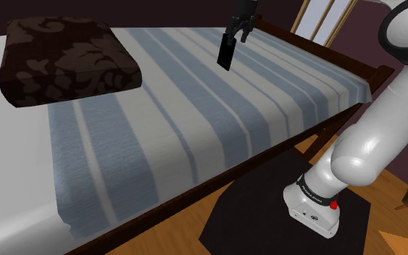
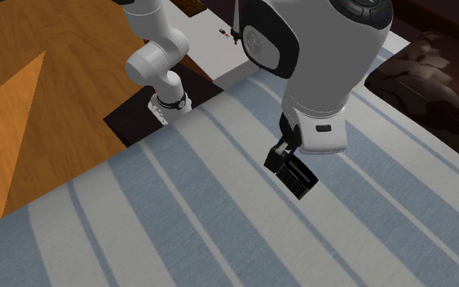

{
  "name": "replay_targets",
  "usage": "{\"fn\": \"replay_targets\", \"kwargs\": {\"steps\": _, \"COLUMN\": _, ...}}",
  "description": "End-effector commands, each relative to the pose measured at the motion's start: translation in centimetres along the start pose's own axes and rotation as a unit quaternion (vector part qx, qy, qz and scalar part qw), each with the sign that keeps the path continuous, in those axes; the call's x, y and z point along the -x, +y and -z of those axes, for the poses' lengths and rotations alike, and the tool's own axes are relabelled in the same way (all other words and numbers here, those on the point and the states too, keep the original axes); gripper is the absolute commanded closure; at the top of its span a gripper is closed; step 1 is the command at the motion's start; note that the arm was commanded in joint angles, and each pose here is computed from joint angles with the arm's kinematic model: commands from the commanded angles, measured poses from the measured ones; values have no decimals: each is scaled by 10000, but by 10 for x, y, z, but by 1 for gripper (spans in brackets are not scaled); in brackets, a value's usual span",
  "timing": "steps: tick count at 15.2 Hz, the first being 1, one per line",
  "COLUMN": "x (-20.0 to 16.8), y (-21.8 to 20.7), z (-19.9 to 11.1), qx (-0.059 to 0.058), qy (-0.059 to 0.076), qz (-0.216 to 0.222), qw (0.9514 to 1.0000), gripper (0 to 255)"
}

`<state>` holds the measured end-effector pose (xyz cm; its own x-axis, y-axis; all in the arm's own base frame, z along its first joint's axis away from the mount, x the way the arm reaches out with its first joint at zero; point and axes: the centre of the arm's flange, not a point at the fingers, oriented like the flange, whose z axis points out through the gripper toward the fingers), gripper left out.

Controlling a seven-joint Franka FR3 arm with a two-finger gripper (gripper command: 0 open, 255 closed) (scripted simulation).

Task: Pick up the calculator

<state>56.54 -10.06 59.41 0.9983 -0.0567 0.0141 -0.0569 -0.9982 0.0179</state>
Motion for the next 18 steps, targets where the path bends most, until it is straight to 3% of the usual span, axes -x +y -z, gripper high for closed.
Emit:
{"fn": "replay_targets", "kwargs": {"steps": 1, "x": 0, "y": -1, "z": -11, "qx": 0, "qy": 3, "qz": 0, "qw": 10000, "gripper": 0}}
{"fn": "replay_targets", "kwargs": {"steps": 3, "x": 0, "y": -1, "z": -14, "qx": 0, "qy": 3, "qz": 0, "qw": 10000, "gripper": 0}}
{"fn": "replay_targets", "kwargs": {"steps": 4, "x": 0, "y": 0, "z": -13, "qx": 0, "qy": 3, "qz": 0, "qw": 10000, "gripper": 255}}
{"fn": "replay_targets", "kwargs": {"steps": 13, "x": 0, "y": -1, "z": -14, "qx": 0, "qy": 3, "qz": 0, "qw": 10000, "gripper": 255}}
{"fn": "replay_targets", "kwargs": {"steps": 18, "x": -1, "y": 0, "z": 13, "qx": 0, "qy": 3, "qz": 0, "qw": 10000, "gripper": 255}}
